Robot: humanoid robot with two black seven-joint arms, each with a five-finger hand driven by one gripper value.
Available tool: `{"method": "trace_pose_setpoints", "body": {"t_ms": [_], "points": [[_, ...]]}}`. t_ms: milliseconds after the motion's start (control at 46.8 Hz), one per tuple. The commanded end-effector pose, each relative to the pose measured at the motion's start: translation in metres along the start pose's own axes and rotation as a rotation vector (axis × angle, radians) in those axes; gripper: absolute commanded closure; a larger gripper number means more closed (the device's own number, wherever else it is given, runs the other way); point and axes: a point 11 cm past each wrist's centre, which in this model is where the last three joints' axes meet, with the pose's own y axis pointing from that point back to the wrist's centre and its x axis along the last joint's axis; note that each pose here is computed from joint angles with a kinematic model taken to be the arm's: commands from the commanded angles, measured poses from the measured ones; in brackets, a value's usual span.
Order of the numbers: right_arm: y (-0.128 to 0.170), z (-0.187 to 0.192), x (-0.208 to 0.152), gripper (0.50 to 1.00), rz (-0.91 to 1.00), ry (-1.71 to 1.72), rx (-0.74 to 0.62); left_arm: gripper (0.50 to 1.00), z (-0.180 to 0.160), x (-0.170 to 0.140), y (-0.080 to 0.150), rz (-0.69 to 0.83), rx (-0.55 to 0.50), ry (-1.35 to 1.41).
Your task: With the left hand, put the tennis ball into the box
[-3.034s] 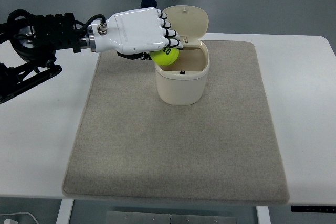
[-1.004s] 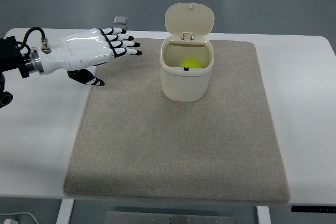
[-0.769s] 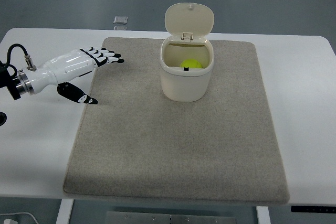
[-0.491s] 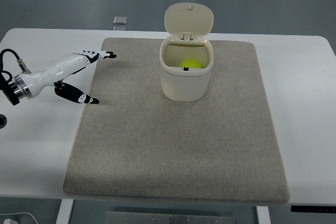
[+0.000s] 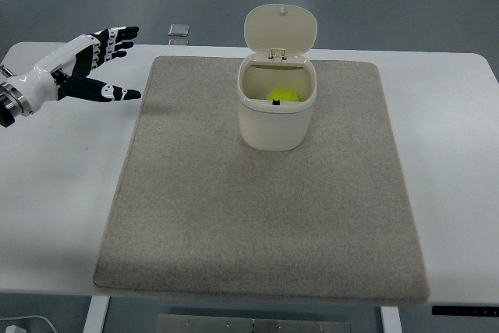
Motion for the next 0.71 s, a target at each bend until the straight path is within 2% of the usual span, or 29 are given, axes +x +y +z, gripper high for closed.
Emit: {"method": "trace_pose_setpoints", "body": {"t_ms": [0, 171, 406, 684], "points": [[0.000, 0.000, 0.000, 0.562, 0.000, 0.000, 0.000, 0.508, -0.007, 0.020, 0.004, 0.019, 0.012, 0.127], [0.000, 0.000, 0.000, 0.562, 0.000, 0.001, 0.000, 0.508, -0.016, 0.032, 0.001, -0.048, 0.002, 0.284], [0.000, 0.000, 0.000, 0.562, 0.000, 0.000, 0.000, 0.508, -0.026, 0.038, 0.007, -0.087, 0.067, 0.547], [0.000, 0.000, 0.000, 0.562, 0.000, 0.000, 0.000, 0.506, -0.025, 0.037, 0.003, -0.064, 0.076, 0.780]]}}
